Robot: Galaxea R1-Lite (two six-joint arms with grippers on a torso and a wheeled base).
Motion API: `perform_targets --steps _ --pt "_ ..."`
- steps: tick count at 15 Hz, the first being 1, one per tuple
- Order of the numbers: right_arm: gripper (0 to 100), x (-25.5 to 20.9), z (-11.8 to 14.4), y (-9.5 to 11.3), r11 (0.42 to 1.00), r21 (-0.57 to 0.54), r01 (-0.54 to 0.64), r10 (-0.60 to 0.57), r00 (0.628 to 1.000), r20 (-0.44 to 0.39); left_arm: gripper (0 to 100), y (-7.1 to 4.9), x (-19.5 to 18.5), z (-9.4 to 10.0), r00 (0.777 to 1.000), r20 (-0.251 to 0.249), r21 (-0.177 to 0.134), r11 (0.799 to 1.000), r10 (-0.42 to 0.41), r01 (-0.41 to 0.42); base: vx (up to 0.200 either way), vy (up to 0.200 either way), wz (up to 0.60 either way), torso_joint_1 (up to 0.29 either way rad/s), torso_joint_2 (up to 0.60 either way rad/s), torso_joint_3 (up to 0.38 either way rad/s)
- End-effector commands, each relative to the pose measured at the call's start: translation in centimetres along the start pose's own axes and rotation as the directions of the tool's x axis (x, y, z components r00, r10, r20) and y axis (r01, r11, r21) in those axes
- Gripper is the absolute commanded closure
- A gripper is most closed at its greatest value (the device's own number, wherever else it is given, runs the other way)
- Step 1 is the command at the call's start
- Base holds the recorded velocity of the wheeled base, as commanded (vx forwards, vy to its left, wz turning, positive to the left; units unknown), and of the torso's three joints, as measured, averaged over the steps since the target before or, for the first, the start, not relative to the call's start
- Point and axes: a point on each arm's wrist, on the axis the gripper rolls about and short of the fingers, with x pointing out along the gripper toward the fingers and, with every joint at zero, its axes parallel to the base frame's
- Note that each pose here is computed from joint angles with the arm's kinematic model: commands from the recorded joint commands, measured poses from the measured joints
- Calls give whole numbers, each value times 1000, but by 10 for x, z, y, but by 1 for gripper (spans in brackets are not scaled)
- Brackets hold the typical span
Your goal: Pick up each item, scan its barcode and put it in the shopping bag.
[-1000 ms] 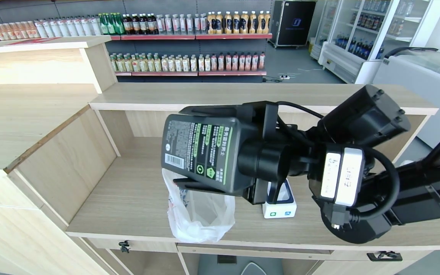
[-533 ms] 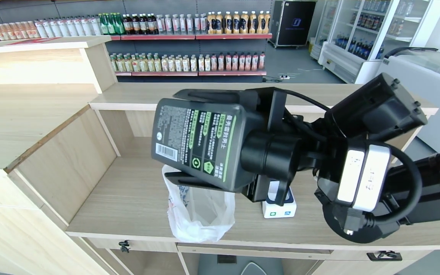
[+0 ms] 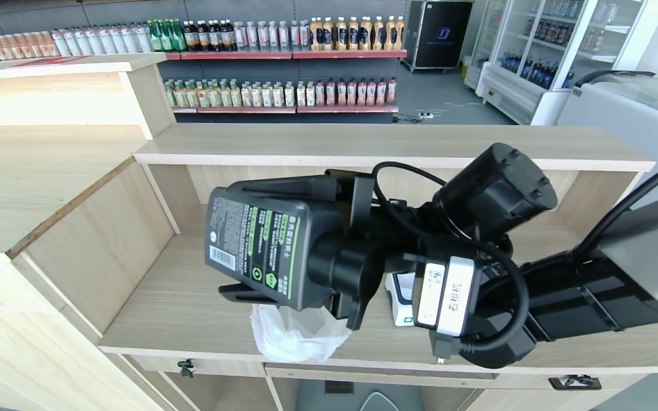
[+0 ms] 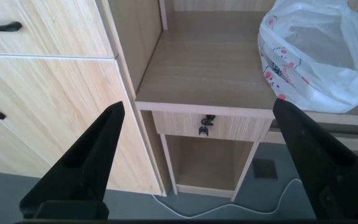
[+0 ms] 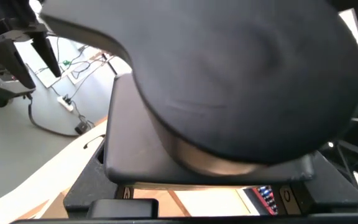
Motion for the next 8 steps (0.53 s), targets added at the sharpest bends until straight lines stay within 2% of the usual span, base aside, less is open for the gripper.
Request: perform_targets --steps 1,6,8 --pt "100 -3 -13 11 1000 27 -9 9 1000 -20 0 0 0 0 1000 -1 0 1000 1 -1 0 0 0 0 0 0" --pt "100 -9 -21 9 999 27 29 -26 997 -75 0 0 0 0 1000 -1 0 1000 1 -1 0 0 0 0 0 0" --pt "100 -8 -21 10 999 27 29 -27 997 -73 0 0 0 0 1000 -1 1 1000 1 -1 0 0 0 0 0 0"
